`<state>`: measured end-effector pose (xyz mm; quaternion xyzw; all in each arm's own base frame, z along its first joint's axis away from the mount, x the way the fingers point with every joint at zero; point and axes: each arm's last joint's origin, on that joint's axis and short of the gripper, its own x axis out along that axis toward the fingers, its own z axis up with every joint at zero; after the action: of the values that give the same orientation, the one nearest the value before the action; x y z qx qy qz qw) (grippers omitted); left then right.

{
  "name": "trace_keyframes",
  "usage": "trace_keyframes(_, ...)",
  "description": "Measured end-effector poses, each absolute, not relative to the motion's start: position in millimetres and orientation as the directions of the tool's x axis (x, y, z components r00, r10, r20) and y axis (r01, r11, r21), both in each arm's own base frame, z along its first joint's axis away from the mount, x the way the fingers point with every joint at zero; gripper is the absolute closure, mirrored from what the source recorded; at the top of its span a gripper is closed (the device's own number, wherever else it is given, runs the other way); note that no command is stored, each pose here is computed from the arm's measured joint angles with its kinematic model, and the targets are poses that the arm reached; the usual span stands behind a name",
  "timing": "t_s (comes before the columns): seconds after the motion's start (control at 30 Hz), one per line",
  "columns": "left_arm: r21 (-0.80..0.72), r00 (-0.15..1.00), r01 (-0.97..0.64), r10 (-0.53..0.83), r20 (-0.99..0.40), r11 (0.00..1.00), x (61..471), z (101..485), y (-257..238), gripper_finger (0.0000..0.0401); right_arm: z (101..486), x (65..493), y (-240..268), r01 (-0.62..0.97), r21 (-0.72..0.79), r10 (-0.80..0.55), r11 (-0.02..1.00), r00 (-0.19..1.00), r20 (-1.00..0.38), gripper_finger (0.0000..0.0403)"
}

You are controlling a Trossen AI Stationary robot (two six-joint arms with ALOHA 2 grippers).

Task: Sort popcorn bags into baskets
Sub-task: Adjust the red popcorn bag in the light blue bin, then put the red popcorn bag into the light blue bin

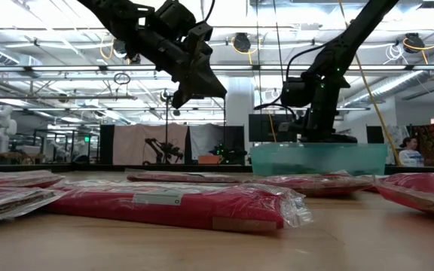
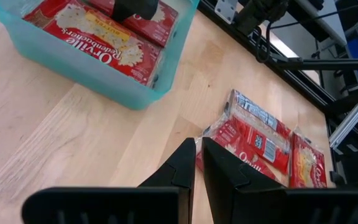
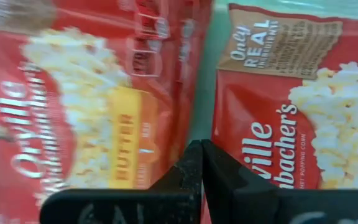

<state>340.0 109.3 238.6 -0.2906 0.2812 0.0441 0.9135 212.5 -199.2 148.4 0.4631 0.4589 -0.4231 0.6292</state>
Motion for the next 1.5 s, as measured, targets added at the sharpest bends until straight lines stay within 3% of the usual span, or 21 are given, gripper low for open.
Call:
trace_keyframes(0.5,-0.505,0.838,-0.243,-0.083,-0.539,0.828,340,239,109,0.0370,140,211,-196,0.956,0.232,-0.088,0.181,0.251,-0.964,0.0403)
trace_keyframes(0.73,-0.506,0.838,-0.243,-0.083,-0.539,0.828,340,239,109,0.0370,133,214,-194,0.935,0.311,-0.117,0.170,0.333,-0.936,0.0403)
trace_keyframes(1.17,-0.541,0.836,-0.240,-0.112,-0.537,0.806,342,239,102,0.0370,140,196,-193,0.970,0.214,-0.117,0.115,0.227,-0.967,0.0403)
trace_keyframes(1.5,-0.524,0.835,-0.222,-0.117,-0.537,0.822,343,239,99,0.0370,163,193,-189,0.957,0.279,-0.178,0.078,0.289,-0.941,0.0403)
